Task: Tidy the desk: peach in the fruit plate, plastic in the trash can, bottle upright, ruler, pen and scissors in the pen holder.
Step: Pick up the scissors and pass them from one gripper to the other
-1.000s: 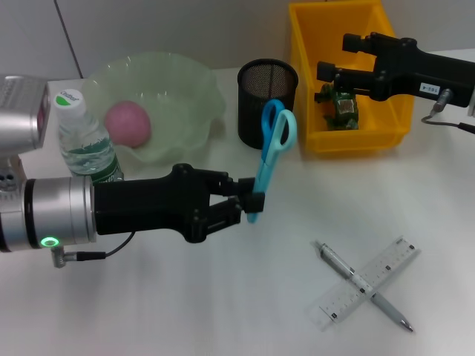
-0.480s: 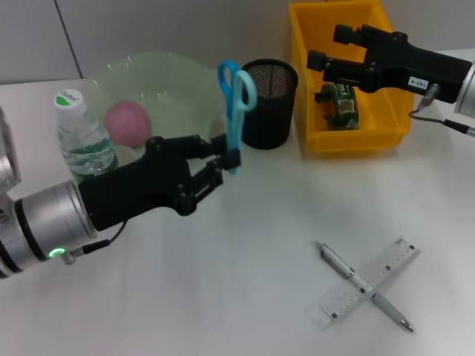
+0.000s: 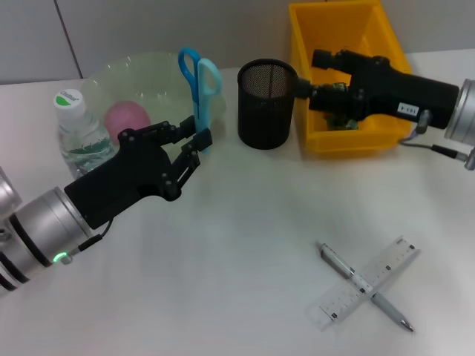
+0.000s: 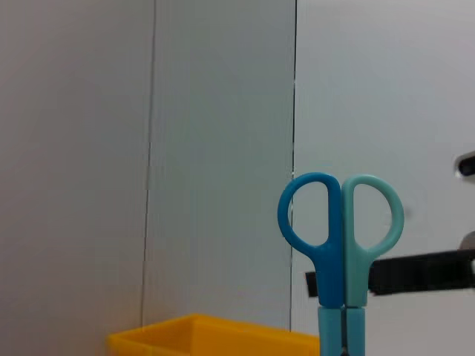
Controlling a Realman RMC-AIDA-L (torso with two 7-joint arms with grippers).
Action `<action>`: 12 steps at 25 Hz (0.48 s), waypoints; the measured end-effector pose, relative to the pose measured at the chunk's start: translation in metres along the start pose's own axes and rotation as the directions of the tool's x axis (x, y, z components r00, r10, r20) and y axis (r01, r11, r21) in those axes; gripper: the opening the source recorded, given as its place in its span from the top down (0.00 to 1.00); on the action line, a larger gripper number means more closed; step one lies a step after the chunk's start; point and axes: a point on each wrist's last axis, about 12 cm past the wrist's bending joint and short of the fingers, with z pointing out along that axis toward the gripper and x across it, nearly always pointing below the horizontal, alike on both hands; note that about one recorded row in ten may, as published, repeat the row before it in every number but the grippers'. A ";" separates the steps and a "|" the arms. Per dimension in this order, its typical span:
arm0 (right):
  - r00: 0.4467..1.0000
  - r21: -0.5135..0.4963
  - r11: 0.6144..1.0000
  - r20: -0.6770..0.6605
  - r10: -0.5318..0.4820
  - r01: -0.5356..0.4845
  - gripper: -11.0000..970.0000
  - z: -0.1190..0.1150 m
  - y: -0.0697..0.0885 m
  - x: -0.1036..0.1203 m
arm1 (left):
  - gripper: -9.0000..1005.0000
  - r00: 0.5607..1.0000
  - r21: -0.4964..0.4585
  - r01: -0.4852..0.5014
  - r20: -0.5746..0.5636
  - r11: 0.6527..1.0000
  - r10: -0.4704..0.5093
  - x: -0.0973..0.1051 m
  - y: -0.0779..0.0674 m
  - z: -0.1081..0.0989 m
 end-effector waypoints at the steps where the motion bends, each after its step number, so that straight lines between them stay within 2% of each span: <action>1: 1.000 -0.015 1.000 0.000 0.002 -0.002 0.16 -0.001 0.002 0.001 | 0.79 1.000 -0.001 -0.005 -0.006 1.000 0.005 0.001 -0.001 0.001; 12: 1.000 -0.110 0.994 -0.031 0.000 -0.004 0.16 0.000 0.015 0.007 | 0.79 0.998 -0.047 -0.042 -0.049 0.998 0.039 0.010 -0.001 0.000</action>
